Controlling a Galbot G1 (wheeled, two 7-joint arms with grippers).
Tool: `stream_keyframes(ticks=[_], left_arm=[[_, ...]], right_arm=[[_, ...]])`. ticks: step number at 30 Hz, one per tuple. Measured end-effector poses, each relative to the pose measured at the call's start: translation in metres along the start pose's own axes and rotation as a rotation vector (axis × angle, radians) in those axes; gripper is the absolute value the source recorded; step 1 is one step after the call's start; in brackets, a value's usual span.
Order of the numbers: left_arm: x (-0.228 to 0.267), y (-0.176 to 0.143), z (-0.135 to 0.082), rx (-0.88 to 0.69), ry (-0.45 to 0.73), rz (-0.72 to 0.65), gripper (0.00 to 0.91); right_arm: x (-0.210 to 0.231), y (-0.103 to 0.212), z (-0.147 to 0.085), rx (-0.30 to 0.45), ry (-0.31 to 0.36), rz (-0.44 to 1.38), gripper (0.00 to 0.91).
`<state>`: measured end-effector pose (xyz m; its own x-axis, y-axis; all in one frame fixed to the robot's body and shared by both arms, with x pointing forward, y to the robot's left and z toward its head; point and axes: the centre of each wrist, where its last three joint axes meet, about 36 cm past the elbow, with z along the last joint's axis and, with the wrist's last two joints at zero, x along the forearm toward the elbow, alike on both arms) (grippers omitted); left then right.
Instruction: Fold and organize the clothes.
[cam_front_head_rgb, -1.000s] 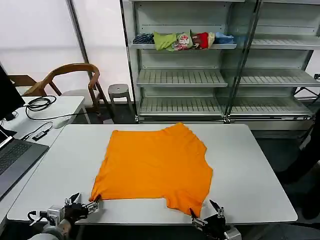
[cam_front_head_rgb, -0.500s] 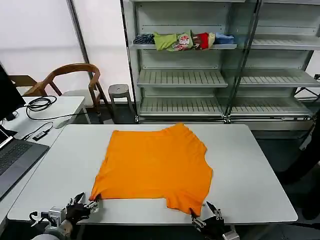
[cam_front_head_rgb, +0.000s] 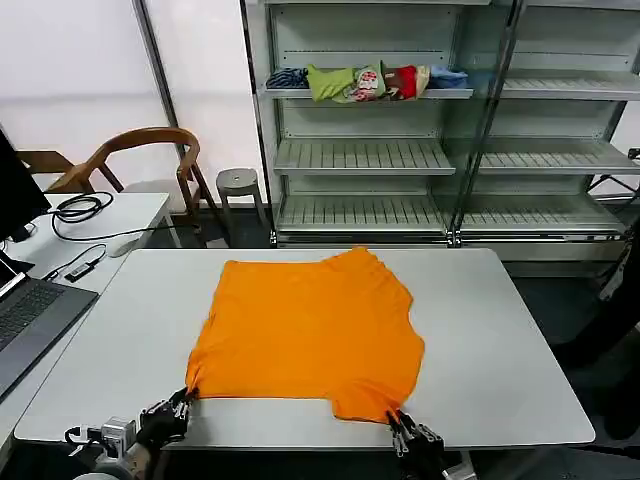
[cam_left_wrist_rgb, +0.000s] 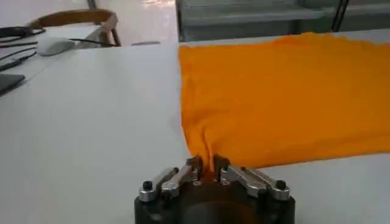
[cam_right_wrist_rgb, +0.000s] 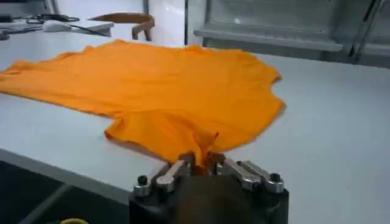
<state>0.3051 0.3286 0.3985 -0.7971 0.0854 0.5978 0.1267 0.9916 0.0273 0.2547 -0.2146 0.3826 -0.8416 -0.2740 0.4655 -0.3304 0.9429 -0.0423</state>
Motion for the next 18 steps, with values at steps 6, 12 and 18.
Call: stream_keyframes(ticks=[6,12,18], left_arm=[[-0.001,0.000,-0.003,-0.004,-0.020,0.012,0.020],[0.001,0.003,-0.014,-0.004,-0.070,0.029,0.020],[-0.002,0.012,-0.032,0.014,-0.141,0.047,0.020]], right_arm=[[-0.001,-0.004,-0.008,0.002,-0.029,0.000,0.000],[-0.004,-0.012,-0.024,-0.006,-0.068,0.011,0.000],[-0.015,-0.023,-0.041,-0.021,-0.108,0.028,0.000]])
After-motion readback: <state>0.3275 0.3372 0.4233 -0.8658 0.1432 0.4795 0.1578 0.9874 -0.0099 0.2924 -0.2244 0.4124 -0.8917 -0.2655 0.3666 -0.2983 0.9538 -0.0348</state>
